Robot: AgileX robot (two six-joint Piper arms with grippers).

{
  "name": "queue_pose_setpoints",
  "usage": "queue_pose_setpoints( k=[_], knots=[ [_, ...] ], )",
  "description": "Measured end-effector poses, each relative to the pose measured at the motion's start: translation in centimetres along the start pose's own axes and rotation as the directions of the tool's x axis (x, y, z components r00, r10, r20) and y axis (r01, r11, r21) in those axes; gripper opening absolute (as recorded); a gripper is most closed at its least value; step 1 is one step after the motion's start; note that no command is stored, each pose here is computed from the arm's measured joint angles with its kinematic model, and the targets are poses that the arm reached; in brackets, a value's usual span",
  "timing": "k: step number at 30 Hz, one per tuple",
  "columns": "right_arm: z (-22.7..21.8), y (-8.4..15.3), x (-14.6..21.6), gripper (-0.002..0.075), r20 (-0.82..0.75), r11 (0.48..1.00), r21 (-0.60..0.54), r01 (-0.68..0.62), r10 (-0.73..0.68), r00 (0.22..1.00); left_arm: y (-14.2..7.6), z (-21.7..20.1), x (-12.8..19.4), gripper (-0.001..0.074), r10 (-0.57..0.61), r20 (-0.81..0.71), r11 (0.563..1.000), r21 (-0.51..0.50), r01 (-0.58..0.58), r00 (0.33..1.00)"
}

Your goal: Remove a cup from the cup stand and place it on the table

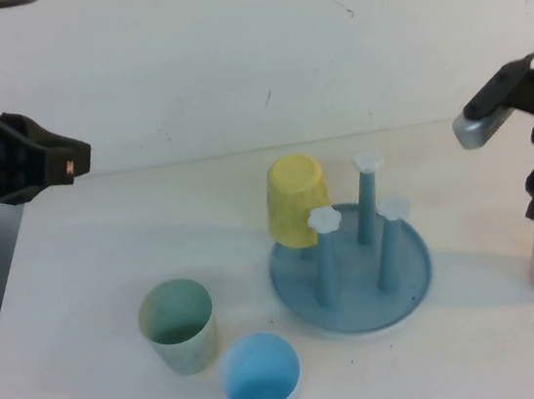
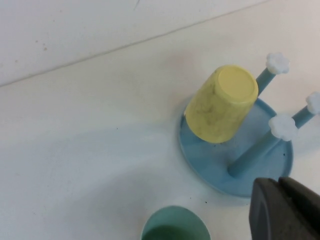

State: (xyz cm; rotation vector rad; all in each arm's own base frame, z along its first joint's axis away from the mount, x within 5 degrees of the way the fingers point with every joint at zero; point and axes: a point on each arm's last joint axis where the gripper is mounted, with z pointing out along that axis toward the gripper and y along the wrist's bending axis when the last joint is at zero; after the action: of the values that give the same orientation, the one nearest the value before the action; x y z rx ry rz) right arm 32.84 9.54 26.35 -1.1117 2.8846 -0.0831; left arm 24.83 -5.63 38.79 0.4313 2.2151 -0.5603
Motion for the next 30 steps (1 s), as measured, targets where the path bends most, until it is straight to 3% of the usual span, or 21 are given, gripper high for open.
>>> queue_pose_setpoints(
  k=[4,10,18,21,26,29,30],
  knots=[
    [-3.9,0.8,1.3,0.0293,0.134,1.0,0.014,-0.018,0.016,0.991,-0.4,-0.9,0.4,-0.0001,0.01,0.043,1.0,-0.022,-0.009,0.999],
    [-11.5,3.7,4.5,0.0242,0.496,0.999,0.025,0.048,-0.054,0.866,-1.3,-3.4,3.8,-0.0001,0.042,0.172,0.992,-0.128,-0.02,0.984],
    [-11.1,7.6,8.5,0.0161,0.726,0.985,0.027,0.17,-0.136,0.674,-1.2,-4.1,11.2,-0.0001,0.027,0.292,0.969,-0.241,0.046,0.956],
    [-10.0,9.1,10.0,0.0116,0.814,0.976,0.061,0.211,-0.171,0.555,-1.0,-3.8,13.7,-0.0001,0.005,0.314,0.962,-0.262,0.081,0.95],
    [-8.5,11.6,12.5,0.0042,0.938,0.962,0.105,0.251,-0.18,0.296,-0.8,-3.4,17.2,-0.0001,-0.042,0.34,0.953,-0.27,0.14,0.94],
    [-8.4,12.9,14.6,0.0011,0.969,0.95,0.209,0.233,-0.233,0.081,-0.7,-3.0,18.6,-0.0001,-0.072,0.344,0.947,-0.27,0.172,0.936],
    [-8.3,13.2,15.1,0.0007,0.966,0.945,0.24,0.222,-0.255,0.042,-0.6,-2.9,18.9,-0.0001,-0.077,0.347,0.945,-0.272,0.179,0.935]
  ],
)
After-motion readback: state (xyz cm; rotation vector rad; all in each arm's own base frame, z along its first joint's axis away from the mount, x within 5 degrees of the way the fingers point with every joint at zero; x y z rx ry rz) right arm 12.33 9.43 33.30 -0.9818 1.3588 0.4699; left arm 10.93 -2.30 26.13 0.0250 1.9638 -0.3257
